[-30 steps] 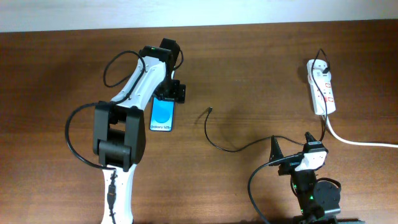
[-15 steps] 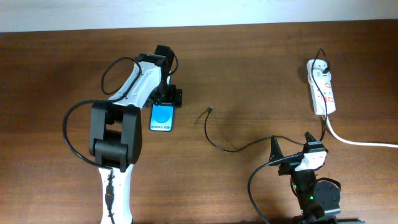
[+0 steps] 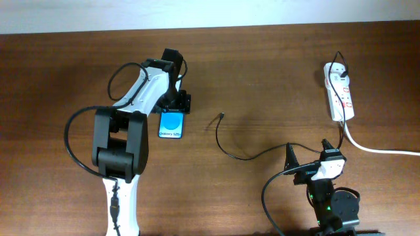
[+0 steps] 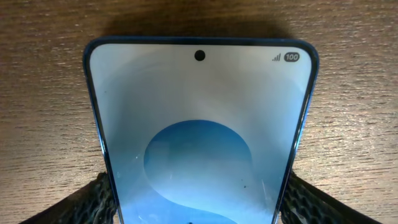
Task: Plug charger to phone and switch on socket
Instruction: 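Close the left gripper on the phone's top edge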
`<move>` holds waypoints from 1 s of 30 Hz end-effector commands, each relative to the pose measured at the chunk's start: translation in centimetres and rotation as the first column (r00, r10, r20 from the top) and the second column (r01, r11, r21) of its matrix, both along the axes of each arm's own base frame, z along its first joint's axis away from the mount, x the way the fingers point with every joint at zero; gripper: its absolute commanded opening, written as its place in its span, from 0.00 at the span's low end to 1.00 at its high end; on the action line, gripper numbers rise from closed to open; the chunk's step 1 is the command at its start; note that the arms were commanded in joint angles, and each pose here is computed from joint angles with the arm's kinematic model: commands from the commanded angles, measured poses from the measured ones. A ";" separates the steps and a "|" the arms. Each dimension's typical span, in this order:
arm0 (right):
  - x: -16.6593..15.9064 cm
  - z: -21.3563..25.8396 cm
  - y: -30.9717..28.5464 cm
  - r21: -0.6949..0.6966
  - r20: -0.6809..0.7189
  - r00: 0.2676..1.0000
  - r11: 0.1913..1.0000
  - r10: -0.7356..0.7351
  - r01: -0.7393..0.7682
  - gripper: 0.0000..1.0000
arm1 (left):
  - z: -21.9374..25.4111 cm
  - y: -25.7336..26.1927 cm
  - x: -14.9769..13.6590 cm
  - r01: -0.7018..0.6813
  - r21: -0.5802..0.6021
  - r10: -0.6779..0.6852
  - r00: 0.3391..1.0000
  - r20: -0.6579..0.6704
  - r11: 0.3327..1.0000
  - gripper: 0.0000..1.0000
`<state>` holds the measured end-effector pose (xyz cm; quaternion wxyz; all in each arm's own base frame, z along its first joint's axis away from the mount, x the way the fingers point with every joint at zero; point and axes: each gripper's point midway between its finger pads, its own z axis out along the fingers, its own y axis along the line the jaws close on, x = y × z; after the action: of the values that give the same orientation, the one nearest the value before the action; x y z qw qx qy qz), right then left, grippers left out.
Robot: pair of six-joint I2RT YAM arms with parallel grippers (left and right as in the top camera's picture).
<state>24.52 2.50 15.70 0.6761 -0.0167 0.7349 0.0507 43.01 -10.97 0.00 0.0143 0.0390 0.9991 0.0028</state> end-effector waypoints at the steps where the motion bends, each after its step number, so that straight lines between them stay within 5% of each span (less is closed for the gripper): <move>1: 0.0 -0.3 0.0 0.003 -0.006 1.000 1.000 0.001 -0.001 0.98 | -1.1 0.4 -1.5 0.014 0.016 -0.013 0.999 -0.052 1.000 0.79; 19: 0.0 -0.3 0.0 0.003 -0.006 1.000 1.000 0.001 -0.001 0.99 | -1.0 0.6 -2.2 0.014 0.023 -0.012 0.997 -0.080 1.000 0.77; 30: 0.0 -0.3 0.0 0.003 -0.006 1.000 1.000 0.001 -0.001 0.98 | -1.0 0.6 -2.1 0.009 0.022 -0.008 0.997 -0.076 1.000 0.66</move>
<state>24.52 2.50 15.69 0.6760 -0.0168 0.7350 0.0506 42.43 -10.85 0.04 0.0029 0.0408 0.9992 0.0049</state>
